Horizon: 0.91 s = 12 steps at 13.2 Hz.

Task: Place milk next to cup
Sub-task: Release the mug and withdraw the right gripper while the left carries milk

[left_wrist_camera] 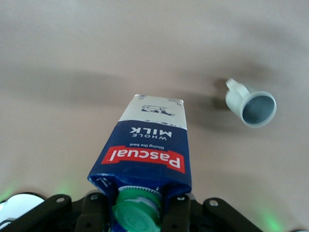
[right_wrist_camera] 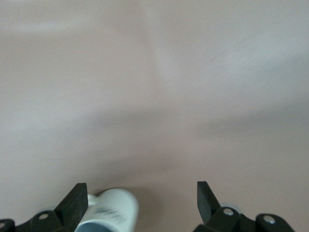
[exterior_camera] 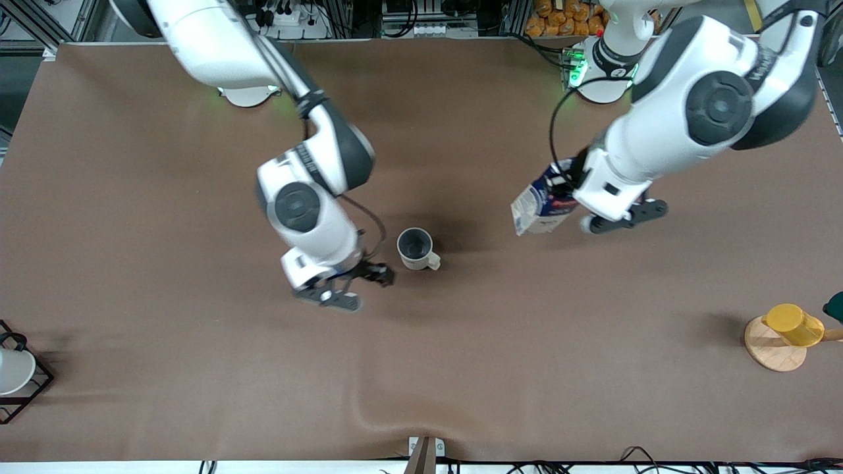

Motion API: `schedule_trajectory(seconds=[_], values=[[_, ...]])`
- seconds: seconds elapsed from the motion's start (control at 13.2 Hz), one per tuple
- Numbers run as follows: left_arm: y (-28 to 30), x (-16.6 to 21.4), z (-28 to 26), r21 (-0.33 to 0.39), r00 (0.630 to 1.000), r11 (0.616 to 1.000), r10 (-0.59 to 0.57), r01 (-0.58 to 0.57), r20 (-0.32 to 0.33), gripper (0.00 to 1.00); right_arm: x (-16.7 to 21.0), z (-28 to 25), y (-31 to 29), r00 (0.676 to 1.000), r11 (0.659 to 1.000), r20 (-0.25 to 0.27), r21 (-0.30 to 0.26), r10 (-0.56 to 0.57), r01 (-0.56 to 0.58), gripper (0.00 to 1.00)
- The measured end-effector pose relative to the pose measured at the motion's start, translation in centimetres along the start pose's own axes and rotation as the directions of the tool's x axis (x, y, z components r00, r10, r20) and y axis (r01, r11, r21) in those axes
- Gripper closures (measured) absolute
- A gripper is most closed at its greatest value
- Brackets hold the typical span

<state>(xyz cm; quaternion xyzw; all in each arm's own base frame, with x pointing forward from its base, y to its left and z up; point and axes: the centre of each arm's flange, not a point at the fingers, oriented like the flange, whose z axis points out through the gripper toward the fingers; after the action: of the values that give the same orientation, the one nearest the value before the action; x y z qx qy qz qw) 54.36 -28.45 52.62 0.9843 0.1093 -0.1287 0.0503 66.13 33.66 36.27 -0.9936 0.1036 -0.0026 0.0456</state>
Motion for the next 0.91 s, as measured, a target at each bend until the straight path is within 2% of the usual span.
schedule_trajectory(seconds=[0.3, 0.46, 0.61, 0.76, 0.91], values=[[7.1, -4.9, 4.1, 0.041, 0.998, 0.999, 0.032, -0.033, 0.046, 0.64, 6.5, -1.4, 11.1, 0.990, 0.990, 0.030, -0.020, -0.137, 0.137, 0.00], [11.5, -8.0, 6.7, 0.051, 0.998, 0.997, 0.051, -0.053, 0.034, 0.64, 8.1, -2.2, 16.1, 0.980, 0.981, 0.036, -0.020, -0.194, 0.194, 0.00], [14.8, -9.3, 8.8, 0.040, 0.998, 0.997, 0.060, -0.059, -0.017, 0.64, 8.1, -3.6, 20.1, 0.975, 0.975, 0.047, -0.020, -0.219, 0.220, 0.00], [16.8, -8.9, 11.6, 0.033, 0.996, 0.998, 0.059, -0.057, -0.067, 0.64, 7.3, -5.6, 24.4, 0.968, 0.969, 0.057, -0.019, -0.246, 0.247, 0.00], [18.1, -8.0, 15.0, 0.047, 0.994, 0.996, 0.080, -0.077, -0.077, 0.64, 6.3, -8.2, 30.3, 0.960, 0.961, 0.057, -0.015, -0.274, 0.275, 0.00]])
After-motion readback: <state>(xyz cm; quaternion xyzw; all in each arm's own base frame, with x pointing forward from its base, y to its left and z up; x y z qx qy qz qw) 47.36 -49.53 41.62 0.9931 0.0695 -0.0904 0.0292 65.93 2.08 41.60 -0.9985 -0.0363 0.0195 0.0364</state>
